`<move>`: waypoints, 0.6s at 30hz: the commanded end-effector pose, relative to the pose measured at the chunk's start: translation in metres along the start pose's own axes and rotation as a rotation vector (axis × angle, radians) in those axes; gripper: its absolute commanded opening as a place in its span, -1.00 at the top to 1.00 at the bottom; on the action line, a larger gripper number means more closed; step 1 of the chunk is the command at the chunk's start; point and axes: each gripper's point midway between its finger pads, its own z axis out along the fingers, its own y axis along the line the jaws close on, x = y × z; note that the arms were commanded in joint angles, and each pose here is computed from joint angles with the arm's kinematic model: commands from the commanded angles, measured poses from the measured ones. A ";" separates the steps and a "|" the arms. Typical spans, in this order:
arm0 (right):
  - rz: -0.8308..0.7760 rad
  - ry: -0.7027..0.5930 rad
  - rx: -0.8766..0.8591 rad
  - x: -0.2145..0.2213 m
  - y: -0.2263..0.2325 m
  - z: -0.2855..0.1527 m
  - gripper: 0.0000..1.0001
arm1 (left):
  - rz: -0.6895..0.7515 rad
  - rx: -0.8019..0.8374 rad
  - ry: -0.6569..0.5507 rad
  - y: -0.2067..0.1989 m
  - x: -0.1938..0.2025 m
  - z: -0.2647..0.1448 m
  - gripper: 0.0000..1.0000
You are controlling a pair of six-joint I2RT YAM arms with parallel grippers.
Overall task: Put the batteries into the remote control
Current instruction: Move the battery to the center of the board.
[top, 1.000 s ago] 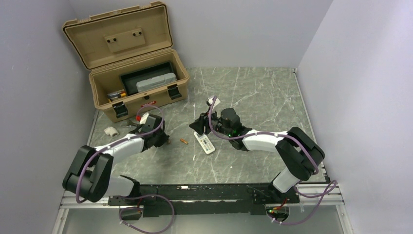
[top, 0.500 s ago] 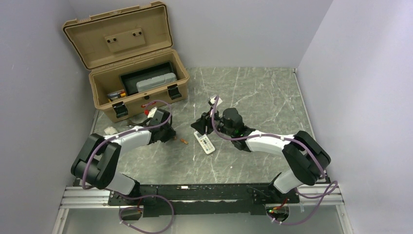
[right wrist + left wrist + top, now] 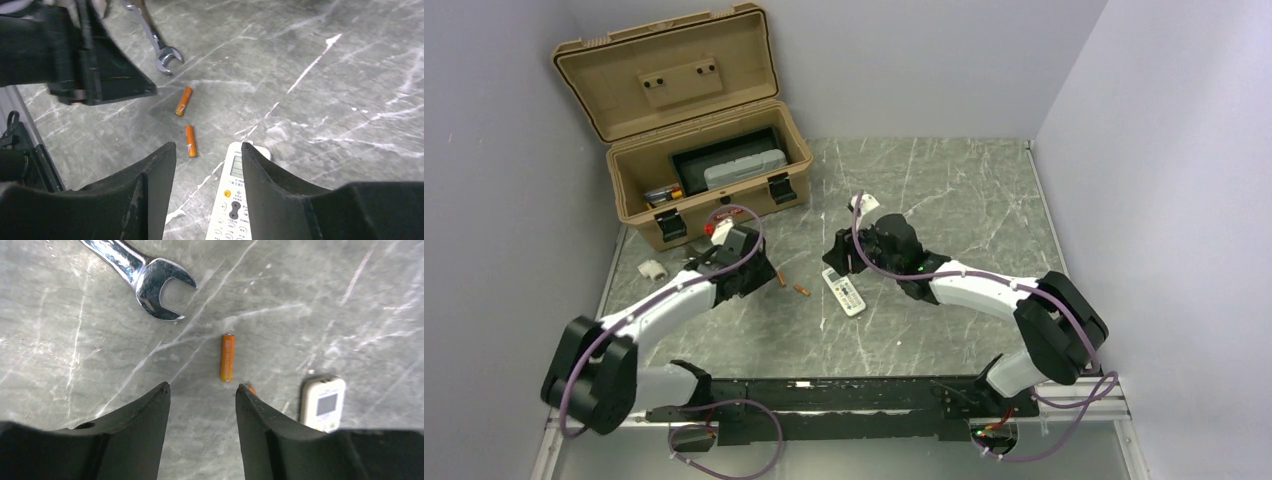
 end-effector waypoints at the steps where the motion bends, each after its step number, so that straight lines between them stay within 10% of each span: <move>1: 0.041 0.063 0.141 -0.019 -0.017 -0.009 -0.09 | 0.030 0.059 -0.124 -0.012 -0.034 -0.038 -0.20; 9: 0.069 0.162 0.162 0.021 -0.024 -0.024 -0.63 | 0.041 0.153 -0.220 -0.008 -0.049 -0.088 -0.45; 18: 0.129 0.276 0.178 0.074 -0.033 -0.024 -0.63 | 0.019 0.289 -0.272 0.003 -0.041 -0.115 -0.74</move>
